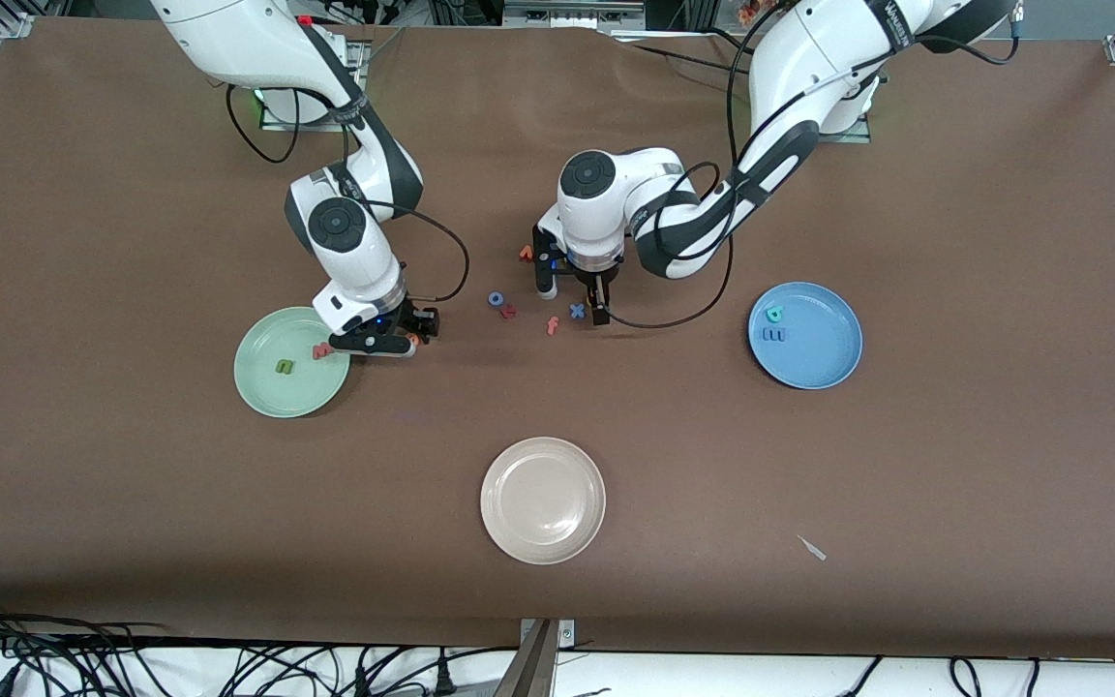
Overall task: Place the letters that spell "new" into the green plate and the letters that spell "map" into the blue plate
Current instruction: 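Grasp the yellow letter with the left gripper while the right gripper grasps the orange letter, then release the orange letter on the green plate while the left gripper releases yellow on blue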
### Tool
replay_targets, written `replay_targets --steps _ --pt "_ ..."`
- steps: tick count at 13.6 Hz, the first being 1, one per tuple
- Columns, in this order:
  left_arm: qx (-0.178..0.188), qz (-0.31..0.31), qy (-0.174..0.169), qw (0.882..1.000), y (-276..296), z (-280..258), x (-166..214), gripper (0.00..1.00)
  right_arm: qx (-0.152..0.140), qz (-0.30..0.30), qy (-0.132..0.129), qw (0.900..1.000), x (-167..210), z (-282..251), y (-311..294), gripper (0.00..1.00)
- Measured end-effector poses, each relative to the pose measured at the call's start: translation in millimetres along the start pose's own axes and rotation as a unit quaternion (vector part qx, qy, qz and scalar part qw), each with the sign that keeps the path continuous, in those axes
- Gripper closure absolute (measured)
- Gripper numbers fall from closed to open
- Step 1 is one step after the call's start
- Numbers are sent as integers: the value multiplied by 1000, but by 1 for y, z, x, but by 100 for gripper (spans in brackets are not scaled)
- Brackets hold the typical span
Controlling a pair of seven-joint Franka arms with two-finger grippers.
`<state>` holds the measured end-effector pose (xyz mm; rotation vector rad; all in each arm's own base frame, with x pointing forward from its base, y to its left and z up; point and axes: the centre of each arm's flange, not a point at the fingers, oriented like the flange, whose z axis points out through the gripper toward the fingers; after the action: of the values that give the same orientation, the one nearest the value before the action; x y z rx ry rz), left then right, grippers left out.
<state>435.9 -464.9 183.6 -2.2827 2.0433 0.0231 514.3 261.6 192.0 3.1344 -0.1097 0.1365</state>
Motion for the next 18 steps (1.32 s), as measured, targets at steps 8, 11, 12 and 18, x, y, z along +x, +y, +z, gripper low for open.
replay_targets --steps 8,11,12,18 --pt "-11 6 0 1000 9 13 4 41 7 -3 7 1000 -3 17 -2 30" --pt "-7 6 2 1000 6 8 6 70 9 -3 10 1000 -3 20 -2 34" --pt "-6 5 1 1000 4 9 5 70 9 -4 10 1000 -3 20 -2 34" --pt "5 -24 -66 997 -31 -20 -27 70 14 -7 16 1000 -3 15 -5 71"
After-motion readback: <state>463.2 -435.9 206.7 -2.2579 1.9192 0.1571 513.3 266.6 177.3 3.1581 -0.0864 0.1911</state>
